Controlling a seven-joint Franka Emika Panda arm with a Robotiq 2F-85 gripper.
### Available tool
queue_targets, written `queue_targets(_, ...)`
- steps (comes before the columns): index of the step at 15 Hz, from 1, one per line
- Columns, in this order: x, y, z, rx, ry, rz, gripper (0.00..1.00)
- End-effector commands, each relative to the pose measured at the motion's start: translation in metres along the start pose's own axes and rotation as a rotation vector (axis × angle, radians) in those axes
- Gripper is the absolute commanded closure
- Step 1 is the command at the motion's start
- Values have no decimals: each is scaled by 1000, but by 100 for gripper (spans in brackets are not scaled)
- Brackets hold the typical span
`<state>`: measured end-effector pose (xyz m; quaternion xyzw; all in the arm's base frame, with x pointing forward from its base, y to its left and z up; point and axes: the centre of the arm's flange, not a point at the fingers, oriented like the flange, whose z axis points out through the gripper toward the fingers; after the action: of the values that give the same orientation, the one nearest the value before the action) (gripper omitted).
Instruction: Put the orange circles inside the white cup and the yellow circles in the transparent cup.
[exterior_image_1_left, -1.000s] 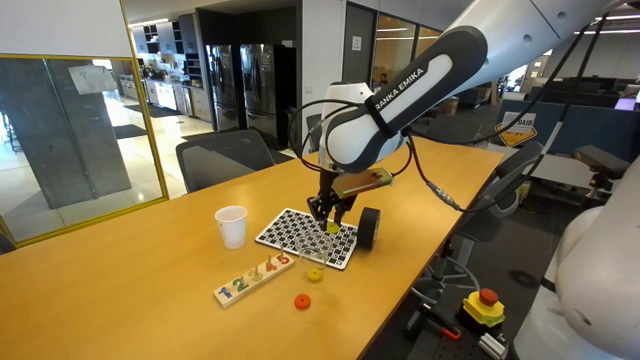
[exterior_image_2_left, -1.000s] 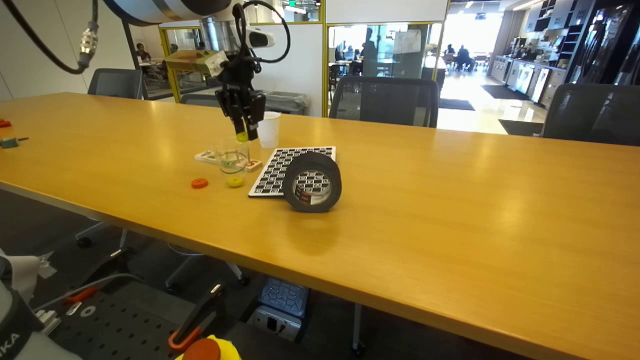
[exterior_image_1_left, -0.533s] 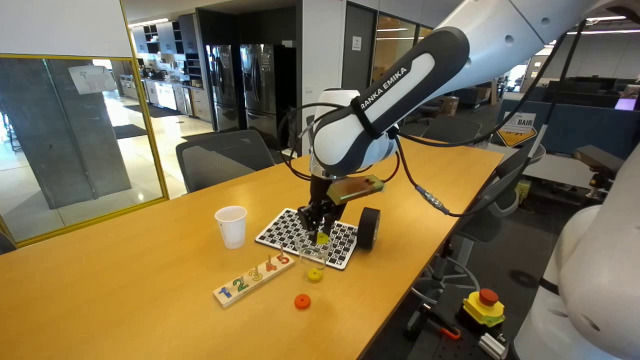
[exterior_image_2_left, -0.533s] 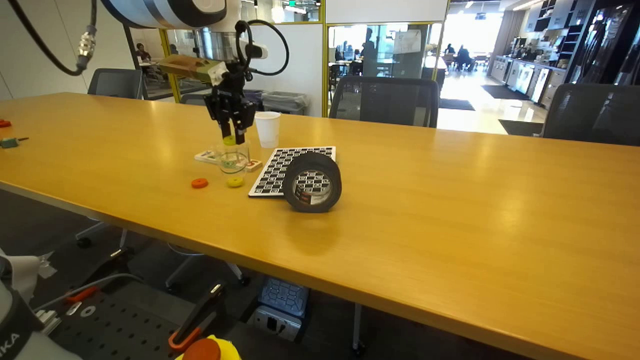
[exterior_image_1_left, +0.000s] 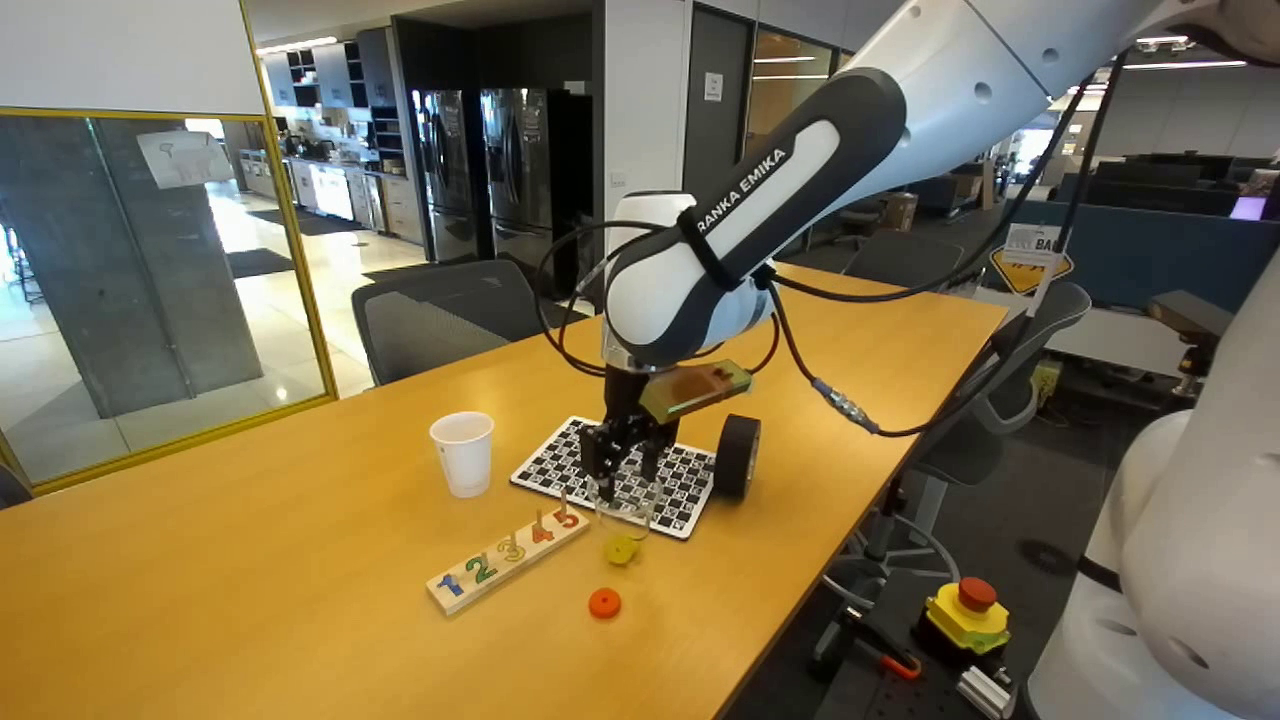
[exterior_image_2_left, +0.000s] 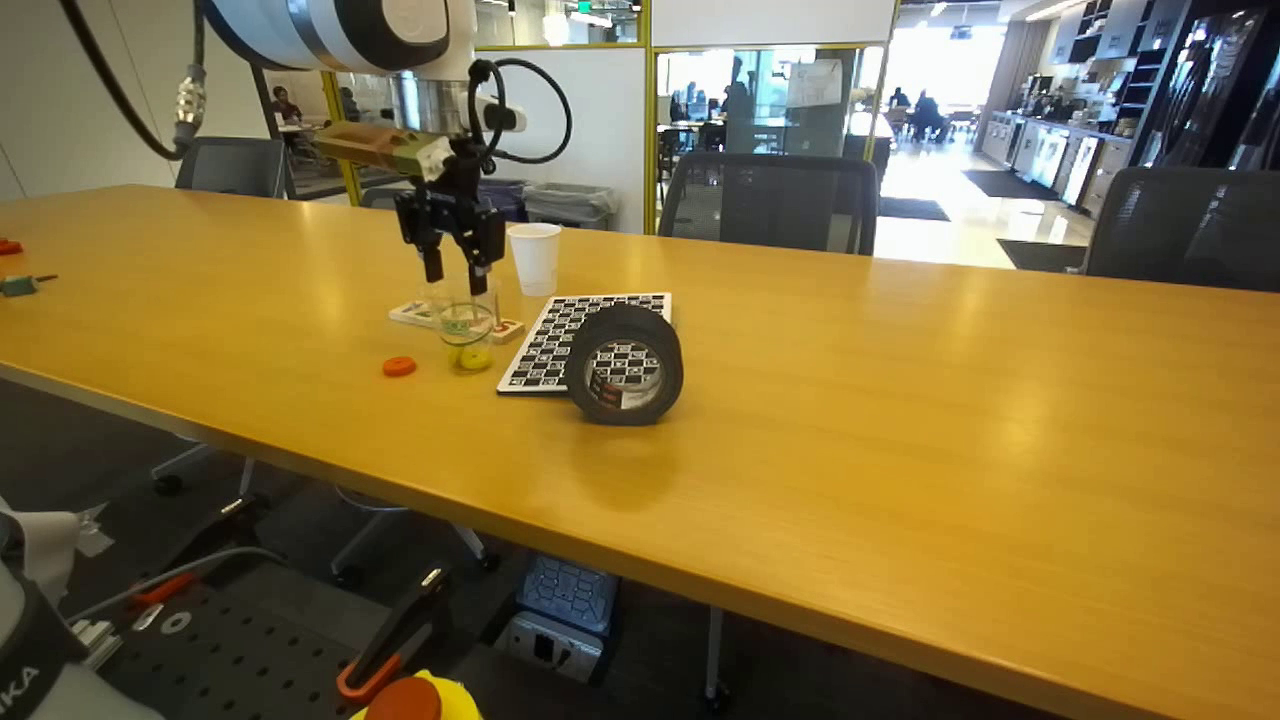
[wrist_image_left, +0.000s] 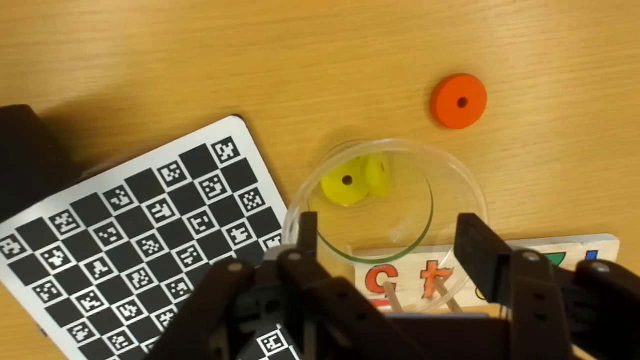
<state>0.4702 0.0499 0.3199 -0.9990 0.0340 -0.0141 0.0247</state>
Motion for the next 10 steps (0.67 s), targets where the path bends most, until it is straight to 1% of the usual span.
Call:
queue_targets(1, -4, -25, -12, -40, 5, 6, 0)
queue_targets(3, -13, -41, -16, -68, 11, 13, 0)
queue_targets(6, -35, -69, -22, -102, 14, 30, 0)
queue_targets(10, -59, -104, -10, -94, -16, 39, 0)
